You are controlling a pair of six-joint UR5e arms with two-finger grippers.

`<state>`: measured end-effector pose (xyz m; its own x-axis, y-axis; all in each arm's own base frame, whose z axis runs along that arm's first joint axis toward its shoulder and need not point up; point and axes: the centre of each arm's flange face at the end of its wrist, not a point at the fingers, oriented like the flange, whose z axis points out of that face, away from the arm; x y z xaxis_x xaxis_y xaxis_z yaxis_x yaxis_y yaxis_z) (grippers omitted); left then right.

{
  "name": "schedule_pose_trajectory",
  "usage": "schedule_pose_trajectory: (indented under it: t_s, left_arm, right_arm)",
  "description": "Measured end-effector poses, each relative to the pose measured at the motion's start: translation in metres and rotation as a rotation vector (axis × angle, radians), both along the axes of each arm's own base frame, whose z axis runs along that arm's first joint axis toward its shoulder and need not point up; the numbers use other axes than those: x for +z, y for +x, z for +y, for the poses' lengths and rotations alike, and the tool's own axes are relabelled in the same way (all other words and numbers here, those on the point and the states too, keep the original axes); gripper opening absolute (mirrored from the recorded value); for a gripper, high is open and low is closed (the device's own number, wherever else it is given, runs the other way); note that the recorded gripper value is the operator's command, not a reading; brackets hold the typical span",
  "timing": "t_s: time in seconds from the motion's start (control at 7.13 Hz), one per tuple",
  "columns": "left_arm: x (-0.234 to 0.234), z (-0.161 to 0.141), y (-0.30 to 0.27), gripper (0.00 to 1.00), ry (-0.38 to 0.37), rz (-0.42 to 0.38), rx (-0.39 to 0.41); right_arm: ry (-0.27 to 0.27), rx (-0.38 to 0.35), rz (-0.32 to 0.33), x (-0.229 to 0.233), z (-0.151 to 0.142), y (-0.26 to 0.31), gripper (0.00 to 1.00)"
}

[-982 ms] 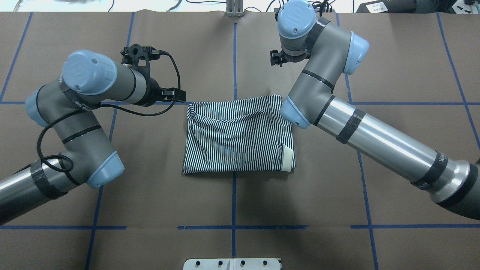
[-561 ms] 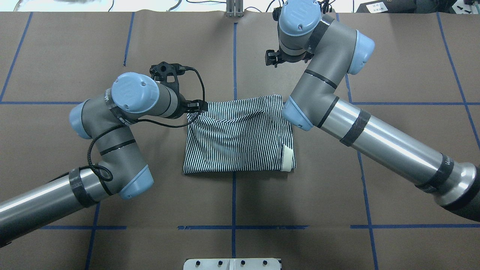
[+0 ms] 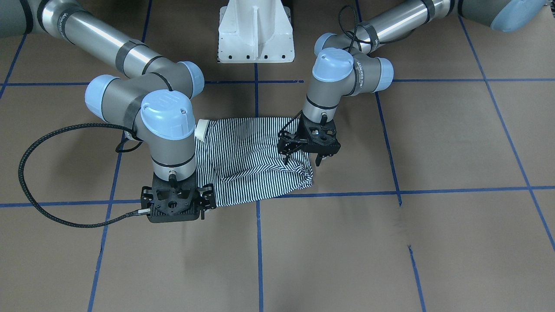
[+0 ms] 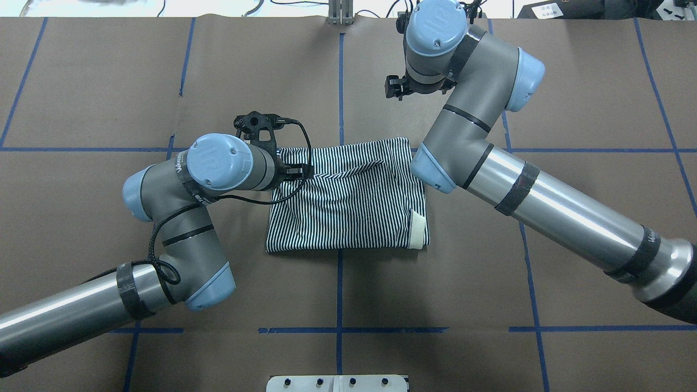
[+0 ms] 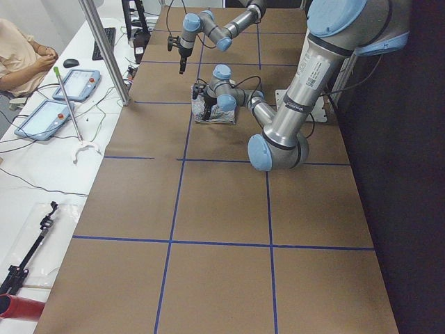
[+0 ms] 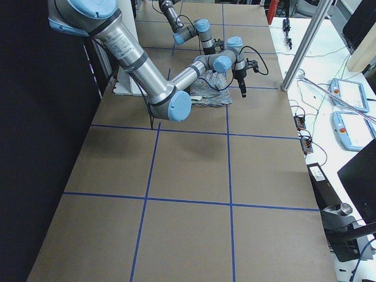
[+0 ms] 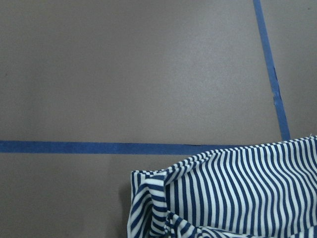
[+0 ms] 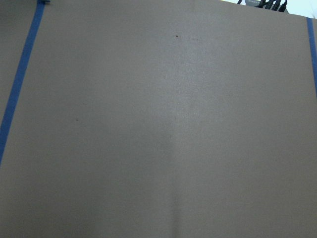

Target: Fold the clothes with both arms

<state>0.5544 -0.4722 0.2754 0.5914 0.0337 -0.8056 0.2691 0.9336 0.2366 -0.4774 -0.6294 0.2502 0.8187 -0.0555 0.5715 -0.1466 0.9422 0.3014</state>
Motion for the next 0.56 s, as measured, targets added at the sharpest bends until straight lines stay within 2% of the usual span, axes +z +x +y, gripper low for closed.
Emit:
schedule_pose_trajectory:
  t_s: [0.56]
  left_arm:
    - [0.0113,0.0130,0.0112,1.00,0.017,-0.029,0.003]
  right_arm:
    - [-0.004,-0.001,0.002,0.0051,0.0015,-0.0010,1.00]
